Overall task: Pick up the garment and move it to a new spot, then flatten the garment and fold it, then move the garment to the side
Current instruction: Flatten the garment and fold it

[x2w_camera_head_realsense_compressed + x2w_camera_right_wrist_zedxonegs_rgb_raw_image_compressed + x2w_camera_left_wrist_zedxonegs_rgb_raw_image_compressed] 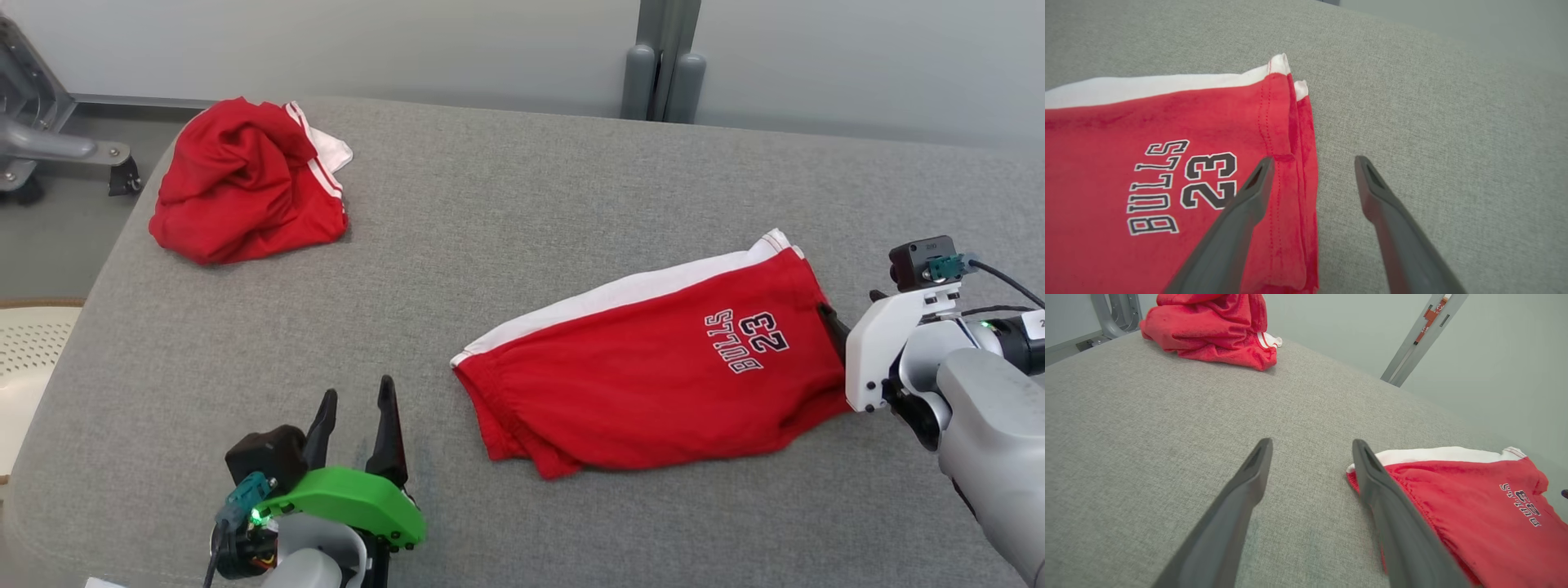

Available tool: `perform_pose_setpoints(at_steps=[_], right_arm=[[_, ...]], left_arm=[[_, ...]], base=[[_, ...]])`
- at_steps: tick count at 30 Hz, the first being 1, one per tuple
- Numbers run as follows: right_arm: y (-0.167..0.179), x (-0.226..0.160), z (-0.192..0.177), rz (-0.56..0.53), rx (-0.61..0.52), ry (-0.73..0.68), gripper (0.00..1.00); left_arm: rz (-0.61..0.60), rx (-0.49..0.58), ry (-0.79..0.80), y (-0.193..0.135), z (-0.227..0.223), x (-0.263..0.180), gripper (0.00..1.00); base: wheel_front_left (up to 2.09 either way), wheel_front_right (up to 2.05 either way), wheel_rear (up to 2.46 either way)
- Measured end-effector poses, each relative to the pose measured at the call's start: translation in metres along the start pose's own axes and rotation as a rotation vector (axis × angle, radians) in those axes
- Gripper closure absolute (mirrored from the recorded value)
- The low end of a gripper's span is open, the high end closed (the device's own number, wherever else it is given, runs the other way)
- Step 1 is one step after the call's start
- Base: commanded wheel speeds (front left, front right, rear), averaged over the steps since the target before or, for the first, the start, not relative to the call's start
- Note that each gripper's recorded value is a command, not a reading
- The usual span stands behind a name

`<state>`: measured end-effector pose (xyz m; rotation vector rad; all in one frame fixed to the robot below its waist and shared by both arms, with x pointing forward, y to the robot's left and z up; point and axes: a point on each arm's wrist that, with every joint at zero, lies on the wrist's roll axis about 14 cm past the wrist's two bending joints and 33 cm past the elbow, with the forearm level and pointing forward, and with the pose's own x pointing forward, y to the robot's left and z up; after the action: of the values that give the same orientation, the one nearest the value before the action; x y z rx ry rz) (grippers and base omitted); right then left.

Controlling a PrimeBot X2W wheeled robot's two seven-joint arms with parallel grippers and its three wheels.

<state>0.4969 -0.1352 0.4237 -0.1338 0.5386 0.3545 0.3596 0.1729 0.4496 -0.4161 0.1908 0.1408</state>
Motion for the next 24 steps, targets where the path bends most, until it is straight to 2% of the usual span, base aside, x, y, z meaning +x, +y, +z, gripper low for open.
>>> perform_pose_setpoints(at_steps=[12, 13, 14, 15, 16, 17, 24], right_arm=[[0.008, 0.017, -0.041, 0.025, 0.025, 0.223, 0.0], [0.009, 0.018, -0.043, 0.028, 0.028, 0.235, 0.08], [0.01, 0.019, -0.044, 0.029, 0.027, 0.244, 0.34], [0.011, 0.019, -0.044, 0.032, 0.028, 0.247, 0.54], [0.012, 0.019, -0.044, 0.034, 0.027, 0.249, 0.65], [0.013, 0.018, -0.045, 0.037, 0.027, 0.251, 1.0], [0.02, 0.008, -0.046, 0.044, 0.046, 0.206, 1.0]], left_arm=[[0.134, -0.004, -0.039, 0.042, 0.011, -0.01, 0.0], [0.145, -0.006, -0.039, 0.046, 0.01, -0.012, 0.0], [0.153, -0.006, -0.041, 0.048, 0.011, -0.013, 0.0], [0.158, -0.007, -0.042, 0.05, 0.011, -0.014, 0.0], [0.161, -0.006, -0.046, 0.051, 0.012, -0.016, 0.0], [0.165, -0.005, -0.049, 0.053, 0.012, -0.017, 0.0], [0.145, -0.008, -0.055, 0.05, 0.013, -0.018, 0.0]], base=[[0.0, 0.0, 0.0], [0.0, 0.0, 0.0], [0.0, 0.0, 0.0], [0.0, 0.0, 0.0], [0.0, 0.0, 0.0], [0.0, 0.0, 0.0], [0.0, 0.0, 0.0]])
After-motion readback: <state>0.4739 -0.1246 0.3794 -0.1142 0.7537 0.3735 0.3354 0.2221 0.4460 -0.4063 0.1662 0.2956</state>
